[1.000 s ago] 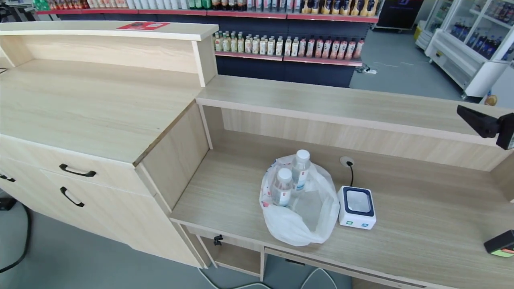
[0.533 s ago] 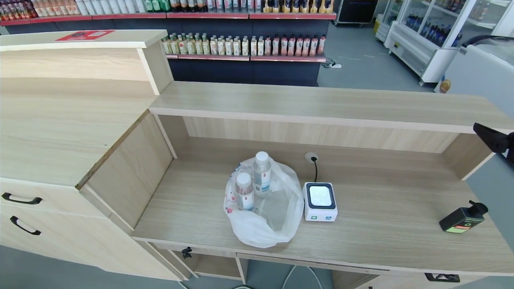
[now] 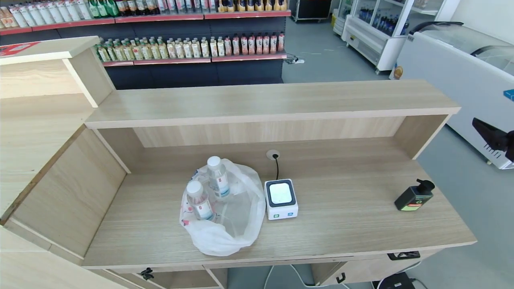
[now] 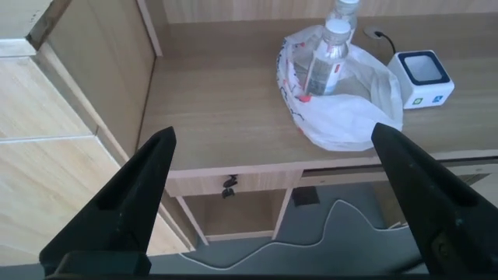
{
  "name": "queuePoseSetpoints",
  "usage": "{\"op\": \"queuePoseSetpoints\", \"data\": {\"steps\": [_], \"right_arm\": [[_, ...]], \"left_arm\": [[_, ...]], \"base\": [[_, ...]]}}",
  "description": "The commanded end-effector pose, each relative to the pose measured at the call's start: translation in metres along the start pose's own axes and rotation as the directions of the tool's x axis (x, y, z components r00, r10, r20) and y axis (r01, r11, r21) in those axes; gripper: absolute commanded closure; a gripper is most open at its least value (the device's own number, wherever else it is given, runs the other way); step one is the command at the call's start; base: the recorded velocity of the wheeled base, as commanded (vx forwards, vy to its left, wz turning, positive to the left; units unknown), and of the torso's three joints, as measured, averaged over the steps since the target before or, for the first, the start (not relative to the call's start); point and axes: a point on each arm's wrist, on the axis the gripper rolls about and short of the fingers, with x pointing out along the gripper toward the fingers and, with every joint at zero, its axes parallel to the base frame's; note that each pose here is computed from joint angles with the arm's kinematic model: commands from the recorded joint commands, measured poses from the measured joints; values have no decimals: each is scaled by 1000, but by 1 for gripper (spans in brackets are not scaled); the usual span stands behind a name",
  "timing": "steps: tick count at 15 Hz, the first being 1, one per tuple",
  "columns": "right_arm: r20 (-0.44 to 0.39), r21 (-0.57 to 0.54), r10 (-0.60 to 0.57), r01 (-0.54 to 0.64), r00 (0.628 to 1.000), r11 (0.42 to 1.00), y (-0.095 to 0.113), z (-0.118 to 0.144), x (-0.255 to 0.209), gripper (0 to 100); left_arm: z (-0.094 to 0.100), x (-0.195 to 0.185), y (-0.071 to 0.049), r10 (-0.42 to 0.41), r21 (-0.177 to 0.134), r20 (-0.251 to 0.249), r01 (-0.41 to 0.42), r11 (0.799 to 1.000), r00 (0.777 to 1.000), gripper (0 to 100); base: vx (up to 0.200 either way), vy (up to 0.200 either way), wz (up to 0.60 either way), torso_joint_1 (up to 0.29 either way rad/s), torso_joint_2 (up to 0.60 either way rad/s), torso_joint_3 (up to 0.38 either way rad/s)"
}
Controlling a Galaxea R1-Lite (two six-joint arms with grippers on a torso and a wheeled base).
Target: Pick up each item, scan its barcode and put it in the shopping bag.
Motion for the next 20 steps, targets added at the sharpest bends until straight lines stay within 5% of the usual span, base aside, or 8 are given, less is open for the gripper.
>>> {"op": "queuePoseSetpoints", "data": {"steps": [1,6,9,20], "right_arm": [[-7,3,-1,1,1000,1000,0,-3,3,0],[-41,59,-8,10,999,998,-2,-12,4,0],[20,182,1,-5,1000,983,-6,2,2,0],[-14,205,-13,15,1000,979,-9,-7,1,0]], "left_arm": [[0,0,0,1,0,1,-1,1000,1000,0],[0,0,0,-1,-2,1,1,1000,1000,0],[0,0,0,-1,0,1,1,1000,1000,0],[0,0,0,-1,-3,1,1,1000,1000,0]], "base": [[0,0,0,0,0,0],[0,0,0,0,0,0],[0,0,0,0,0,0],[-18,0,0,0,1,0]]}}
